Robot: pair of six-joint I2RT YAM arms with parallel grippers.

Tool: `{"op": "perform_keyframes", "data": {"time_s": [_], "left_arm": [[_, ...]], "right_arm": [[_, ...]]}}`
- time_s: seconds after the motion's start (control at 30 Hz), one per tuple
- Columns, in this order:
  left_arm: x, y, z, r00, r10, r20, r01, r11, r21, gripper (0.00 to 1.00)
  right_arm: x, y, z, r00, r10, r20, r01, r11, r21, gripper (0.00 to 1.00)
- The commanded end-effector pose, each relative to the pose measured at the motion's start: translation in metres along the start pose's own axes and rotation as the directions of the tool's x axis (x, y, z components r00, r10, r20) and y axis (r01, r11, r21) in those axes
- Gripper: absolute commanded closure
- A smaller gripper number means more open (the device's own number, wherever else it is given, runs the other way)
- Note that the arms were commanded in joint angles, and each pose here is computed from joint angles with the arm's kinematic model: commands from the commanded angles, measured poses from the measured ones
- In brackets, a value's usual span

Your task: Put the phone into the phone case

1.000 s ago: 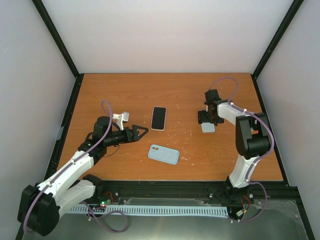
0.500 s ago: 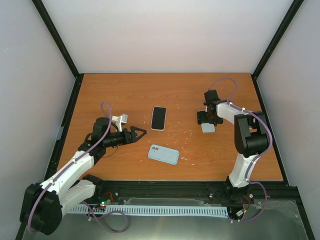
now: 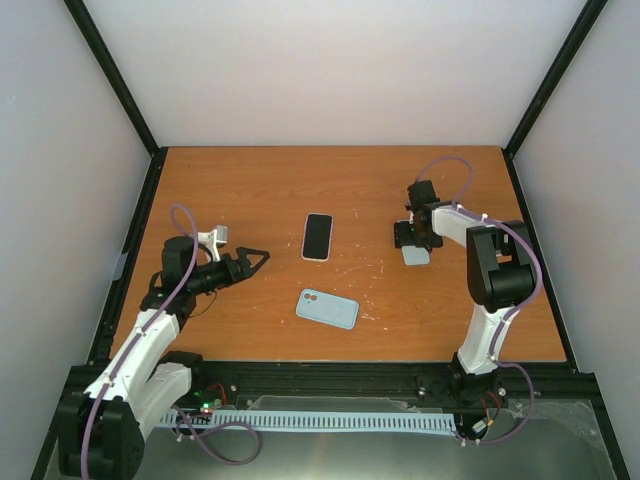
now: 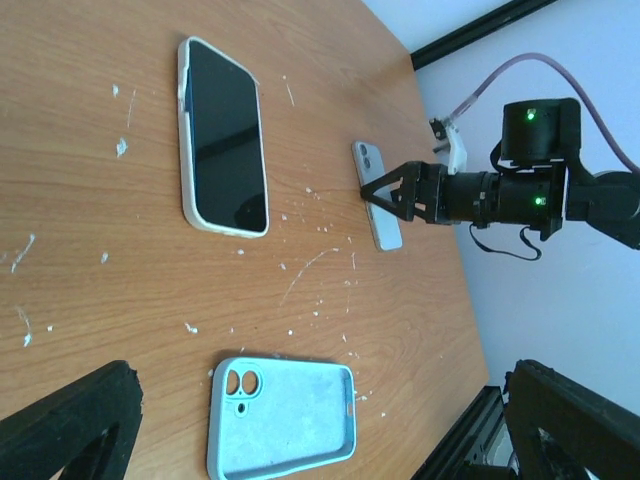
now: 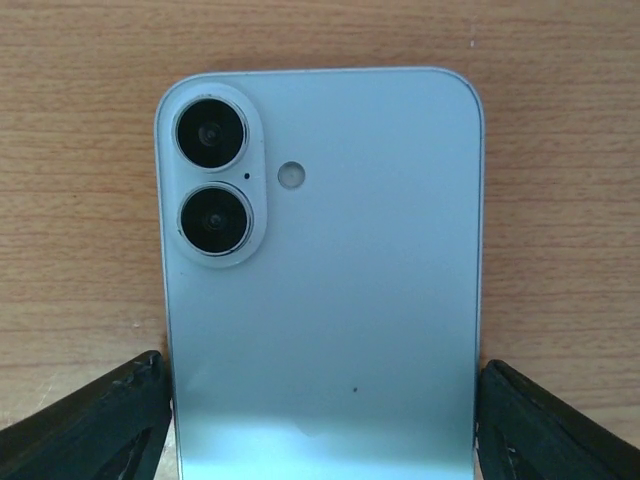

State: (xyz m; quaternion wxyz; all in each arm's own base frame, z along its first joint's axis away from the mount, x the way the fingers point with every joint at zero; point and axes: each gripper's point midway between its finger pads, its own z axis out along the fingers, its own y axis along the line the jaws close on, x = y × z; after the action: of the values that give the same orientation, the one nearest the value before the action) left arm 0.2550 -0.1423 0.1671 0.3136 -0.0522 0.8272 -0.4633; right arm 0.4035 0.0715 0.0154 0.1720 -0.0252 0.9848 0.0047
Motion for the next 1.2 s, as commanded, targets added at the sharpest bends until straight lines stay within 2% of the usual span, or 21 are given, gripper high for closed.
{"op": "perform_keyframes", "data": {"time_s": [0.0,0.3,0.57,0.7,0.87,1.0,1.17], "left_arm": [[0.005,0.000,-0.003,1.000,0.013,-0.023,-0.013,1.000,0.013,0.01],[0.005,0.014,-0.003,1.000,-0.024,-0.014,0.023,0.998,-0.060,0.04],[-0.002,0.019,-0.003,0.999,-0.041,-0.005,0.040,0.993,-0.113,0.10],[-0.003,0.016,-0.002,0.999,-0.036,-0.018,0.034,0.994,-0.105,0.13],[-0.002,0.016,0.002,0.998,-0.041,-0.055,0.035,0.994,-0.100,0.22],[0.000,0.016,0.005,0.996,-0.048,-0.081,0.040,0.995,-0.094,0.25],[-0.002,0.006,0.008,0.994,-0.046,-0.103,0.042,0.998,-0.039,0.28]], "right_arm": [[0.024,-0.012,0.013,0.997,0.009,-0.079,-0.006,0.999,0.049,0.20],[0.028,0.004,-0.006,0.998,0.042,-0.044,-0.044,0.998,-0.034,0.33],[0.035,0.044,-0.030,1.000,0.003,-0.003,-0.003,0.993,-0.121,0.37],[0.036,0.081,-0.047,0.995,-0.082,0.052,0.091,0.976,-0.197,0.38],[0.036,0.126,-0.071,0.963,-0.216,0.160,0.250,0.938,-0.239,0.38],[0.038,0.162,-0.095,0.921,-0.295,0.255,0.363,0.887,-0.285,0.41],[0.047,0.200,-0.131,0.841,-0.391,0.374,0.513,0.796,-0.320,0.41]]}}
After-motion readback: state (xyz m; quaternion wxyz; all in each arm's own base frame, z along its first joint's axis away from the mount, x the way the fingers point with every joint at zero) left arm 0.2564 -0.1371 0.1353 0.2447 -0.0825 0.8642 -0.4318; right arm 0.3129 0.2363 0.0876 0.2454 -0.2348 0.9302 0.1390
